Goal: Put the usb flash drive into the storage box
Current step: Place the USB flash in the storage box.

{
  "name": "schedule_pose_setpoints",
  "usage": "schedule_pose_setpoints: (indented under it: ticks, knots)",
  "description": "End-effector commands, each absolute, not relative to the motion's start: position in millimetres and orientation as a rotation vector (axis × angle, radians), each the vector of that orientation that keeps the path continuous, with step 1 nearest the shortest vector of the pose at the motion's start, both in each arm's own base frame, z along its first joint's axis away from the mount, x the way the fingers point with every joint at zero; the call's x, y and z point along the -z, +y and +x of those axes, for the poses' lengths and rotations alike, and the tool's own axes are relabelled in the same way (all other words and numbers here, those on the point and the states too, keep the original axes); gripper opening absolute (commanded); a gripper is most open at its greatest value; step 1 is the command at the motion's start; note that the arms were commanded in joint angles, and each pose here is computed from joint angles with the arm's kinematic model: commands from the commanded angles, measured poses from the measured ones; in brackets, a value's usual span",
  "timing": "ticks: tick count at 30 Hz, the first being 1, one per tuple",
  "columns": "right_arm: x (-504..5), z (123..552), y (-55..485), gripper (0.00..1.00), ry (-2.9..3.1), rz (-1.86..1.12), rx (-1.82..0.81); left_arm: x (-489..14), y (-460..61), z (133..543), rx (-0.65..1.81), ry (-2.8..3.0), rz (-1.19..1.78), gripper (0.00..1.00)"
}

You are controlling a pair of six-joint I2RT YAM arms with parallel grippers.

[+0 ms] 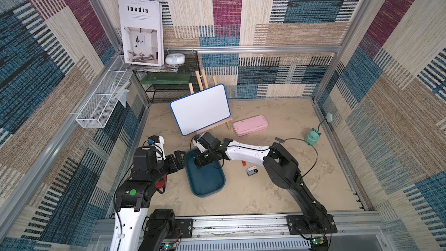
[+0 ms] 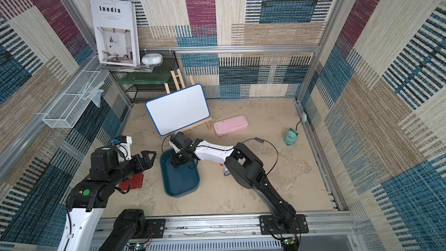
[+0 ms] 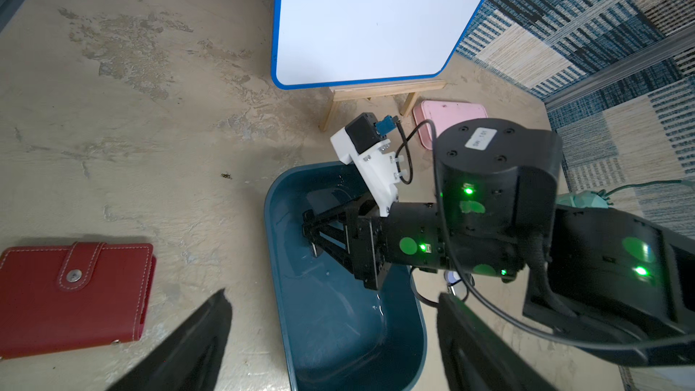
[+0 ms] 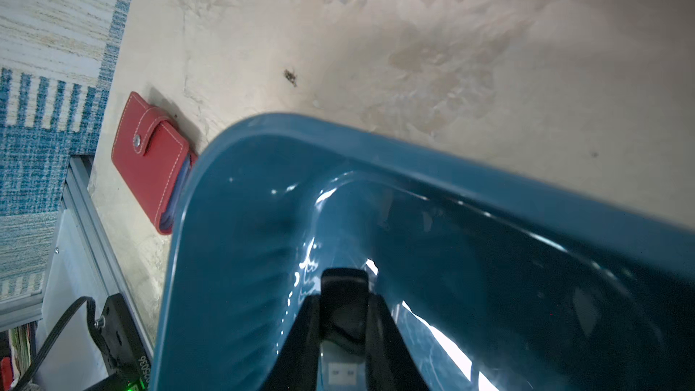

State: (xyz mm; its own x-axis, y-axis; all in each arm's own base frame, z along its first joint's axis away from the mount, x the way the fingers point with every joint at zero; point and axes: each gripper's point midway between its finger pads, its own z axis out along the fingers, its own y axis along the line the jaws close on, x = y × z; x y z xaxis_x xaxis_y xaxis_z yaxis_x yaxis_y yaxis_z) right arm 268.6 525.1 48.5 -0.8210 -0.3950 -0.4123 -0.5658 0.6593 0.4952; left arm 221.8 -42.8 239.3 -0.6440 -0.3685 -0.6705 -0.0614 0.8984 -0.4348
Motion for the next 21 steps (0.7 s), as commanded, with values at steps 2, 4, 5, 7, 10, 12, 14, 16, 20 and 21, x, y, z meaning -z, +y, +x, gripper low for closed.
schedule_pose_setpoints:
  ticks: [2,4,5,7,10,12,14,16,20,21]
  knots:
    - [-43,267,537,0.2,2.624,-0.734,-0.956,-237,-40,220,0.463,2.25,-0.318,0.89]
    - [-39,265,540,0.2,2.634,-0.717,-0.974,-237,-40,221,0.462,2.25,-0.319,0.89]
    - [-38,266,541,0.2,2.639,-0.704,-0.981,-237,-40,221,0.463,2.249,-0.318,0.89]
    - [-36,265,543,0.2,2.643,-0.692,-0.999,-237,-41,220,0.464,2.25,-0.318,0.9]
    - [-35,263,547,0.23,2.644,-0.687,-1.017,-237,-40,221,0.463,2.251,-0.32,0.89]
    - [-33,263,547,0.26,2.649,-0.685,-1.014,-236,-40,221,0.463,2.254,-0.321,0.9]
    - [-33,264,546,0.31,2.65,-0.686,-1.008,-236,-40,221,0.461,2.256,-0.325,0.9]
    - [-35,263,545,0.39,2.647,-0.692,-1.004,-235,-40,222,0.46,2.26,-0.326,0.9]
    - [-44,262,545,0.43,2.619,-0.72,-1.016,-233,-40,223,0.461,2.268,-0.328,0.89]
    - [-49,262,545,0.43,2.606,-0.73,-1.019,-233,-40,223,0.459,2.27,-0.332,0.9]
